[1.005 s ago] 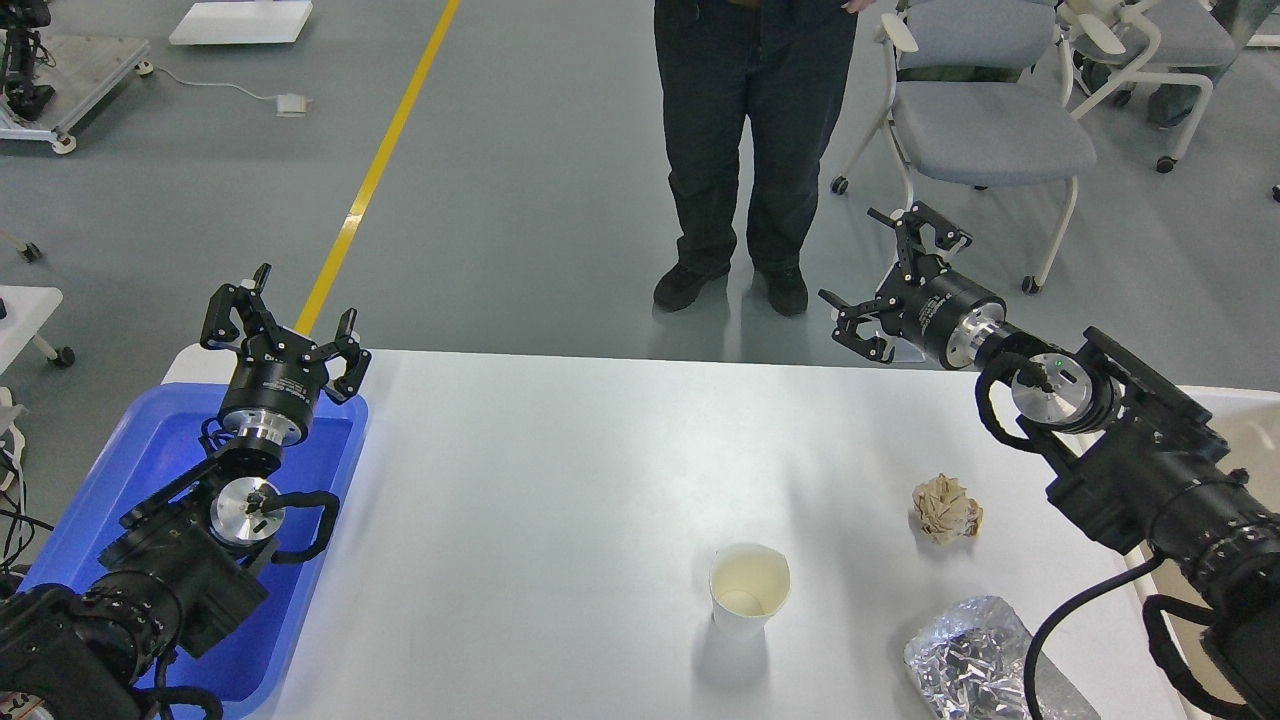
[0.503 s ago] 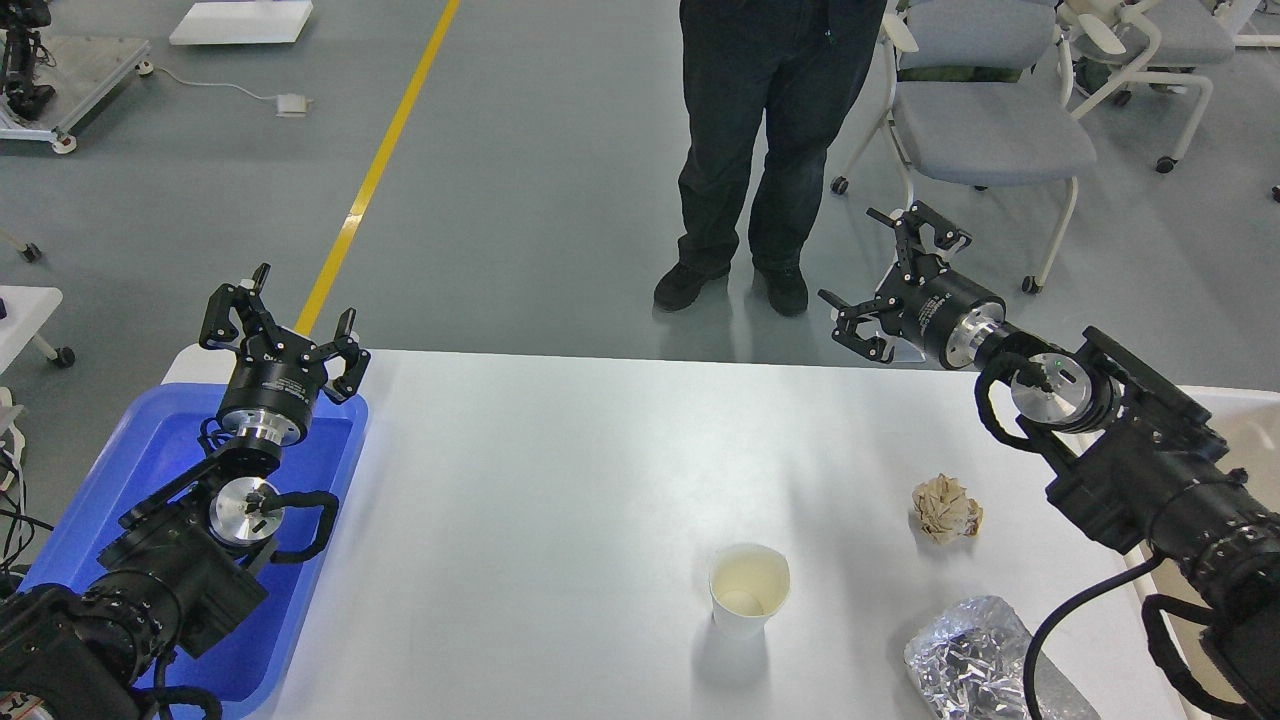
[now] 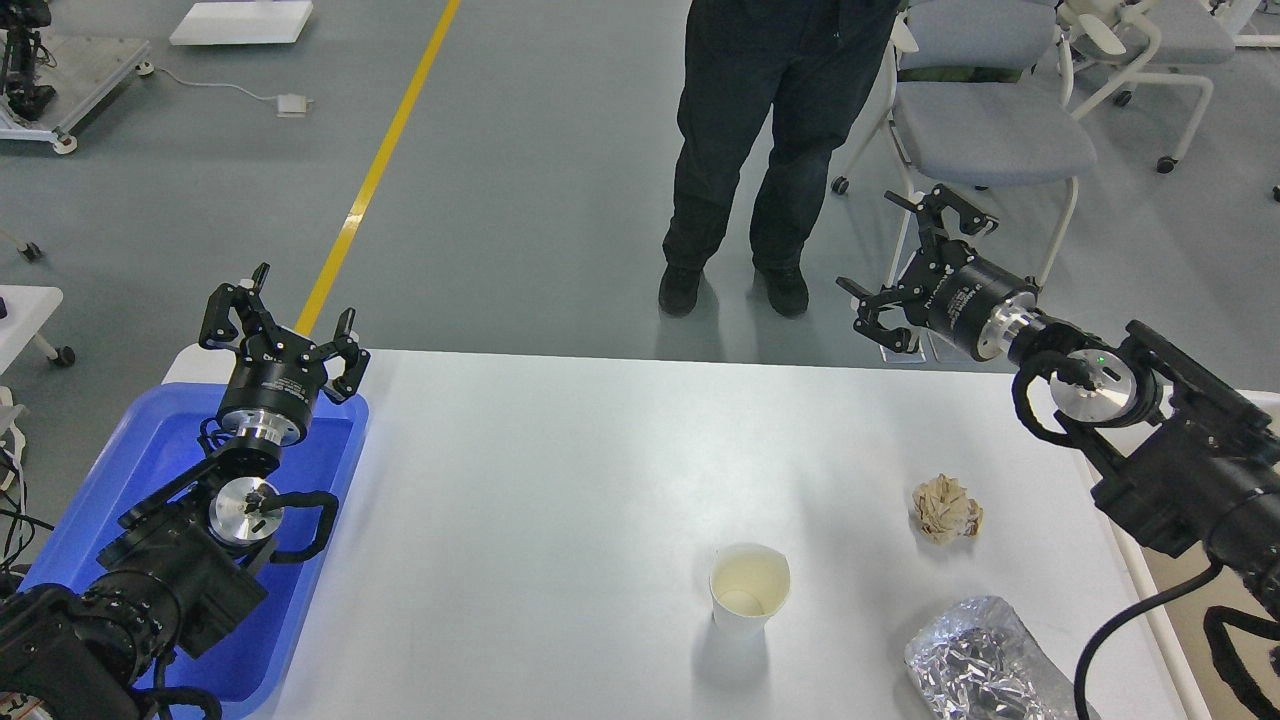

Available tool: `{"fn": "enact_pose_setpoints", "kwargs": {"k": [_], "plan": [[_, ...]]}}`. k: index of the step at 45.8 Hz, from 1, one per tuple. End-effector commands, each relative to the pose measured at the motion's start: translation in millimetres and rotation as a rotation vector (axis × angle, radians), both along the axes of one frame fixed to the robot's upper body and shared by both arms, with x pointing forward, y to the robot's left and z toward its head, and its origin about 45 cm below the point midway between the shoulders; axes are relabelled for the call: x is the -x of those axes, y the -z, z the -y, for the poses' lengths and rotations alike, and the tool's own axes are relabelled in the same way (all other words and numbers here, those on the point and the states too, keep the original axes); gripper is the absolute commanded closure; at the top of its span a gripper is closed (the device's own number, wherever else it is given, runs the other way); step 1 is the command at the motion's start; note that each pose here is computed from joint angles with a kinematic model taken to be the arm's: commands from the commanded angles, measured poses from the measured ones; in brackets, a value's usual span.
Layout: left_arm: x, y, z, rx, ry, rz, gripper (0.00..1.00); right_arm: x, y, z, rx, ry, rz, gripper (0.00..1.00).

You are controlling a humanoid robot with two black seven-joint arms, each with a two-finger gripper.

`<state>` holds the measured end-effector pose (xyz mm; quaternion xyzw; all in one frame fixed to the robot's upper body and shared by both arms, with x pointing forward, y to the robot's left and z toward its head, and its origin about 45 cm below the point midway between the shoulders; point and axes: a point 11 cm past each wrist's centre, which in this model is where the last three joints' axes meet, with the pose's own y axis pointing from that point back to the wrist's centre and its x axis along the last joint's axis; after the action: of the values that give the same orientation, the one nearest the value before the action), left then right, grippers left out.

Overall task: Tidy desktop
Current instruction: 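Swing the right gripper outward and lower it toward the white paper cup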

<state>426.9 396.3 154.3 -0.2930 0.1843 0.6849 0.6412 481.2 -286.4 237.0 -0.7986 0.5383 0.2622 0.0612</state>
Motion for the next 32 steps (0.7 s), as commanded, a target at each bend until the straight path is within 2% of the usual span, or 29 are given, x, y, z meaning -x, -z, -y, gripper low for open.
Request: {"fn": "enact_pose_setpoints", "kwargs": {"k": [1,13,32], "plan": [[0,0,0,0.0,0.0,0.0,0.0,16,-19,17,0.113,-0.069,0.05,0.0],[0,0,0,0.0,0.0,0.0,0.0,46,-32,32,0.192,-0.136,0.08,0.0],[0,0,1,0.001,0.003,0.001,0.0,100,-47,-7,0.507,-0.361,0.209,0.0]]}}
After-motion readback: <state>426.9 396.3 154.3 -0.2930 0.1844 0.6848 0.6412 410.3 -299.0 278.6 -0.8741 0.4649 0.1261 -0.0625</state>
